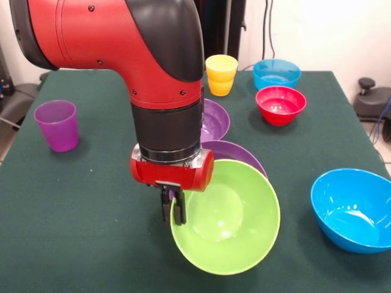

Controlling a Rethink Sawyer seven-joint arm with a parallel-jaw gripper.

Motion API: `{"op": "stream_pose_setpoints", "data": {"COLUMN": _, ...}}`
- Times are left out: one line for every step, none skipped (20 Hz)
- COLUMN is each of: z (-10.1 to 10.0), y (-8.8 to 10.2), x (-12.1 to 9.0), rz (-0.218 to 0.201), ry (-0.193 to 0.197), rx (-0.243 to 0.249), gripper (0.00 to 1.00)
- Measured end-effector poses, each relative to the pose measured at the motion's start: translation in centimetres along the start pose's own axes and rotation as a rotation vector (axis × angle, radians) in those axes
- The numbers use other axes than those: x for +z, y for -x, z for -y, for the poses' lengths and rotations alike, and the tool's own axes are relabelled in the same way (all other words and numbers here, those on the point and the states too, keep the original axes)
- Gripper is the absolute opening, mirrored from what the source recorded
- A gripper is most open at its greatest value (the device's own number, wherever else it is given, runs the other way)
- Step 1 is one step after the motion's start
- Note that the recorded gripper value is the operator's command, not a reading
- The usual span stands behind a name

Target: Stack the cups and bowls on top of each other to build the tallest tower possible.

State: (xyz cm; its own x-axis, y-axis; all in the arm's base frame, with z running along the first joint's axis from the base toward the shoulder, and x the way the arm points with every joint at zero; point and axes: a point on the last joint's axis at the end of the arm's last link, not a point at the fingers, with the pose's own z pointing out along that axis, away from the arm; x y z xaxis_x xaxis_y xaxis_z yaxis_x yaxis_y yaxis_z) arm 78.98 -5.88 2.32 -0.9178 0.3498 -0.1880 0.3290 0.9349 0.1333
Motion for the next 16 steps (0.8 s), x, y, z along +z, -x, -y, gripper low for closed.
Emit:
{"op": "stream_pose_setpoints", "data": {"z": 0.0, "y": 0.1, "x": 0.0, "rz": 0.001, "ry": 0.000, "rx": 0.000, "gripper": 0.00}}
{"op": "stream_pose_setpoints", "data": {"z": 0.0, "y": 0.1, "x": 0.0, "rz": 0.002, "ry": 0.001, "rx": 0.000, "gripper": 0.00}}
{"op": "stream_pose_setpoints", "data": {"z": -0.1, "y": 0.1, "x": 0.0, "rz": 0.002, "ry": 0.001, "rx": 0.000, "gripper": 0.00}}
{"op": "stream_pose_setpoints", "data": {"z": -0.1, "y": 0.1, "x": 0.0, "rz": 0.001, "ry": 0.001, "rx": 0.000, "gripper": 0.00}}
{"op": "stream_pose_setpoints", "data": {"z": -0.1, "y": 0.1, "x": 0.0, "rz": 0.000, "ry": 0.002, "rx": 0.000, "gripper": 0.00}}
{"op": "stream_pose_setpoints", "data": {"z": -0.1, "y": 0.0, "x": -0.1, "rz": -0.003, "ry": 0.002, "rx": 0.000, "gripper": 0.00}}
{"op": "stream_pose_setpoints", "data": {"z": -0.1, "y": -0.2, "x": -0.3, "rz": -0.010, "ry": 0.003, "rx": -0.001, "gripper": 0.00}}
{"op": "stream_pose_setpoints", "data": {"z": -0.1, "y": -0.5, "x": -0.7, "rz": -0.017, "ry": 0.002, "rx": -0.003, "gripper": 0.00}}
{"op": "stream_pose_setpoints", "data": {"z": 0.0, "y": -0.7, "x": -1.1, "rz": -0.023, "ry": 0.002, "rx": -0.004, "gripper": 0.00}}
{"op": "stream_pose_setpoints", "data": {"z": 0.0, "y": -1.0, "x": -1.5, "rz": -0.030, "ry": 0.002, "rx": -0.005, "gripper": 0.00}}
{"op": "stream_pose_setpoints", "data": {"z": 0.2, "y": -1.7, "x": -3.0, "rz": -0.049, "ry": 0.001, "rx": -0.004, "gripper": 0.00}}
{"op": "stream_pose_setpoints", "data": {"z": 0.4, "y": -2.1, "x": -4.1, "rz": -0.063, "ry": -0.001, "rx": -0.003, "gripper": 0.00}}
{"op": "stream_pose_setpoints", "data": {"z": 0.7, "y": -2.6, "x": -5.3, "rz": -0.078, "ry": -0.002, "rx": -0.001, "gripper": 0.00}}
{"op": "stream_pose_setpoints", "data": {"z": 0.9, "y": -3.0, "x": -6.5, "rz": -0.094, "ry": -0.003, "rx": 0.003, "gripper": 0.00}}
{"op": "stream_pose_setpoints", "data": {"z": 1.1, "y": -3.2, "x": -7.2, "rz": -0.104, "ry": -0.003, "rx": 0.007, "gripper": 0.00}}
{"op": "stream_pose_setpoints", "data": {"z": 1.6, "y": -3.6, "x": -8.9, "rz": -0.129, "ry": -0.002, "rx": 0.015, "gripper": 0.00}}
